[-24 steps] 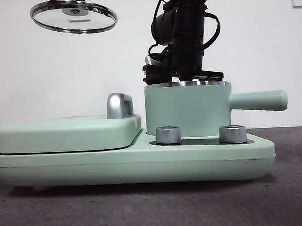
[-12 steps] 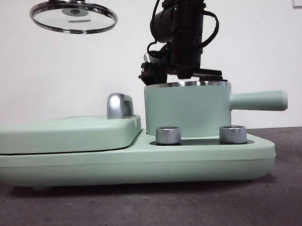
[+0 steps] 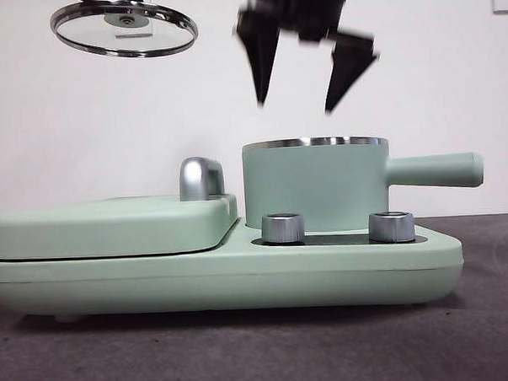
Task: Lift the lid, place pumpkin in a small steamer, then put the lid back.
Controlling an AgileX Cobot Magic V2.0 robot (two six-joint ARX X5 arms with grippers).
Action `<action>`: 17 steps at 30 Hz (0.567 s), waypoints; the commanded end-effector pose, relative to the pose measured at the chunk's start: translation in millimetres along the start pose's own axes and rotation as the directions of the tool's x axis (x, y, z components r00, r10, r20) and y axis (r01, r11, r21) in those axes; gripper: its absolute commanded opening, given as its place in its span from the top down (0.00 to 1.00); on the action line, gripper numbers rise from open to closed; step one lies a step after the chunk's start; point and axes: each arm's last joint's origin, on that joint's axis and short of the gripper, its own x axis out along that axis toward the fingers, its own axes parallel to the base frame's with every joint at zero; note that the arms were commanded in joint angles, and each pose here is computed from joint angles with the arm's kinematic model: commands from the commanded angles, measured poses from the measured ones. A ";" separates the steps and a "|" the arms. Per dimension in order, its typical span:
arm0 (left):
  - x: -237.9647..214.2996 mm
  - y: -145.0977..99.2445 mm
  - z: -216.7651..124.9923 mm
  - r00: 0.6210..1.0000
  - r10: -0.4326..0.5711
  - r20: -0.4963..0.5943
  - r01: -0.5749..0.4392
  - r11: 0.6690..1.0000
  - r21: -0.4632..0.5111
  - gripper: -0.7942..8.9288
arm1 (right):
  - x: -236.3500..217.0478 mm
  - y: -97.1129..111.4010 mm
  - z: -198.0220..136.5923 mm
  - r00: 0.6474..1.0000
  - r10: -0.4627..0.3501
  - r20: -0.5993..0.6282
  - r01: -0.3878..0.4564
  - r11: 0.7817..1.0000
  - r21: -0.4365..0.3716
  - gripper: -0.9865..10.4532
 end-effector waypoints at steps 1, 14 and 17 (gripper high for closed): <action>-6.7 0.1 12.0 0.998 0.005 0.063 -0.005 1.000 0.000 0.83 | -45.6 4.8 -15.1 1.000 0.005 0.023 -0.005 1.000 0.002 0.44; 6.7 -15.0 10.1 0.998 -0.048 0.038 0.047 0.999 0.007 0.83 | -187.5 8.7 -154.4 0.971 0.049 0.236 -0.034 0.997 -0.064 0.45; 16.0 -25.2 8.0 0.997 -0.081 0.017 0.081 0.997 0.018 0.83 | -199.3 5.9 -192.6 0.964 0.053 0.260 -0.032 0.996 -0.082 0.45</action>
